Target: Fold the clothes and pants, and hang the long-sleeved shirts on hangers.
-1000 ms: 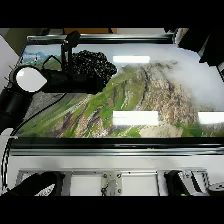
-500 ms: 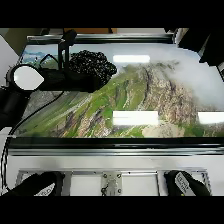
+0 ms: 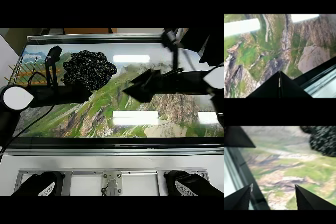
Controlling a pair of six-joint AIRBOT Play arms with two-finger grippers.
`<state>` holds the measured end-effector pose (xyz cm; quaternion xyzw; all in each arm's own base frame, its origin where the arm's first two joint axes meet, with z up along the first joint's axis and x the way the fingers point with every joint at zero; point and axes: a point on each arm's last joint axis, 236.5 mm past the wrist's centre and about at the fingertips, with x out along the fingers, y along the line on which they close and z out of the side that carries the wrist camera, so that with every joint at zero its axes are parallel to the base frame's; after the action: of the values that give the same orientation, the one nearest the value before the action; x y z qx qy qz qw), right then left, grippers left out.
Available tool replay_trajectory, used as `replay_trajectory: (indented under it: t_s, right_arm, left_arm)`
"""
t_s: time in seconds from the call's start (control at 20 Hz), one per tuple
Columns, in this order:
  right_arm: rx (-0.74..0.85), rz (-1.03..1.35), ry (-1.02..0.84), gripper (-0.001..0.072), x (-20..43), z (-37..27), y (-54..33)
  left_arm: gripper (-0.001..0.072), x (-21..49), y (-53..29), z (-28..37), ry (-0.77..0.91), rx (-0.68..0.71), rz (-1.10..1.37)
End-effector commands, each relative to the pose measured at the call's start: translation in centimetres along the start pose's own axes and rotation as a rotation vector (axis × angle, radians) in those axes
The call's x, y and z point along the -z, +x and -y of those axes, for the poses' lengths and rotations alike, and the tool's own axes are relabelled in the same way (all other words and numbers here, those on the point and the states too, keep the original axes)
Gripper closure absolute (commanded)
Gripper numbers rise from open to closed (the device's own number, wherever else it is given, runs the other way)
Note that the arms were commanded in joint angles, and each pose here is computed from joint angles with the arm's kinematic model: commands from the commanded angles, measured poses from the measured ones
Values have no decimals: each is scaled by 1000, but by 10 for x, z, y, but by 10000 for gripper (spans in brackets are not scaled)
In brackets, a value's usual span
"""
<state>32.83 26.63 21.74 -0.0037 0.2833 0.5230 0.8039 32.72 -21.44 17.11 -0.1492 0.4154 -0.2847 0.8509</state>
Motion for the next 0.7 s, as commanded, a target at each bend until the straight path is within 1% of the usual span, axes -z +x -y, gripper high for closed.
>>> replay_trajectory:
  t_s: [0.0, 0.15, 0.2, 0.25, 0.3, 0.65]
  right_arm:
    - [-105, -115, -7, 125, 30, -26, 38]
    - [-127, -142, 3, 131, 37, -29, 41]
    - [-128, -141, 3, 263, 36, -29, 41]
    - [-128, -141, 2, 523, 36, -29, 41]
    - [-126, -141, 2, 686, 36, -28, 41]
    - [-127, -142, 4, 686, 37, -28, 42]
  left_arm:
    - [695, 14, -7, -5, -7, -8, 22]
    - [695, 13, -15, -1, 1, -1, 41]
    - [695, 12, -17, 0, 4, 0, 46]
    - [695, 12, -18, 1, 4, 1, 48]
    - [695, 12, -18, 1, 4, 1, 46]
    - [695, 12, -17, 0, 4, 1, 46]
